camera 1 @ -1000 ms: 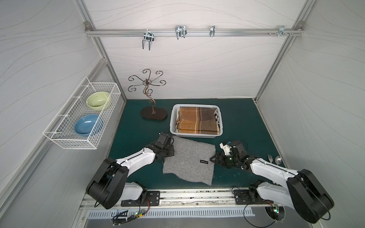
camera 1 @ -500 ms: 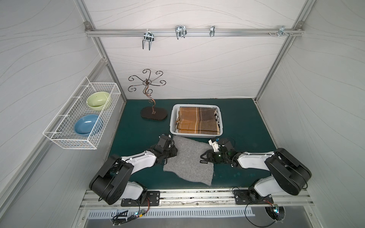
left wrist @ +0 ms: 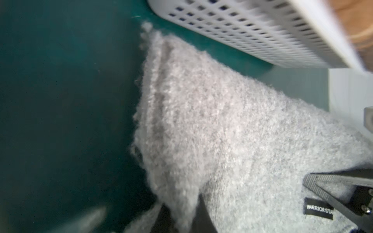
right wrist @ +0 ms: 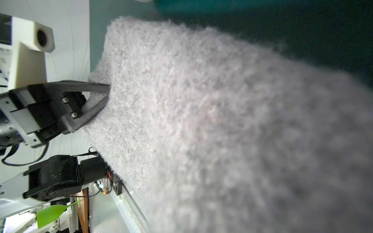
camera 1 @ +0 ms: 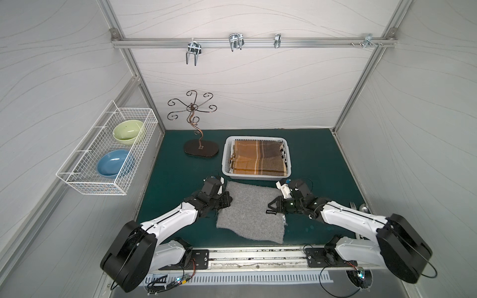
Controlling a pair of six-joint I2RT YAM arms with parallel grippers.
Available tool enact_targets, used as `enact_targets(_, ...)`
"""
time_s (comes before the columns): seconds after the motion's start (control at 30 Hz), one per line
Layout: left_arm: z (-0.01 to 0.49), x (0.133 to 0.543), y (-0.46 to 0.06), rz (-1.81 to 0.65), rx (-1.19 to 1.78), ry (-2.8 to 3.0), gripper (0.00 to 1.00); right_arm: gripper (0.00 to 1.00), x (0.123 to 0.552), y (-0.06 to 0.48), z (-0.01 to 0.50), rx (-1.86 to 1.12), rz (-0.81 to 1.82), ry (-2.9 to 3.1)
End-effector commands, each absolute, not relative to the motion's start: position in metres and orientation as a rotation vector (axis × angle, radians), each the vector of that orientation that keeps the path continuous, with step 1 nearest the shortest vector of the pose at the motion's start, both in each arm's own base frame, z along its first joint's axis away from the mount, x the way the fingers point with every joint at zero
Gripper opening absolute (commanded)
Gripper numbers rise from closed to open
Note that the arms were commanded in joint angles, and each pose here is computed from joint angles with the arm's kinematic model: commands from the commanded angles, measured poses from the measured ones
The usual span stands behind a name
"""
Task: Put the folded scarf in the basket
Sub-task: Pick up the scarf at the center of the board, then place the scarf in the basket.
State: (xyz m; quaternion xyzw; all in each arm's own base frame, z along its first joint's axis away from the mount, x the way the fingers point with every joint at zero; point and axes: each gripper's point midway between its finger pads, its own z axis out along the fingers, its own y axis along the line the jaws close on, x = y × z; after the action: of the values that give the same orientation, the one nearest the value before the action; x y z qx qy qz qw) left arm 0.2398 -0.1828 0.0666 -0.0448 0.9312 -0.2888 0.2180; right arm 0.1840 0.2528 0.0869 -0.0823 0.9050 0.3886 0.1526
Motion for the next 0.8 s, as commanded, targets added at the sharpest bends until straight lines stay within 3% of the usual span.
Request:
enact_targets(0.0,0.103,0.243,-0.193,-0.878,-0.105,2.518,0.00,0.05,0.176,0.244,0.109,-0.284,1.071,2.606)
enact_targets(0.37,0.195,0.251,-0.198,-0.935,-0.073,2.375,0.00,0.04,0.180,0.252,0.214,-0.434,1.143,2.462)
enact_targets(0.77,0.304,0.293,-0.219,-0.956,0.007,2.231,0.00,0.04,0.227,0.255,0.319,-0.511,1.230,2.308)
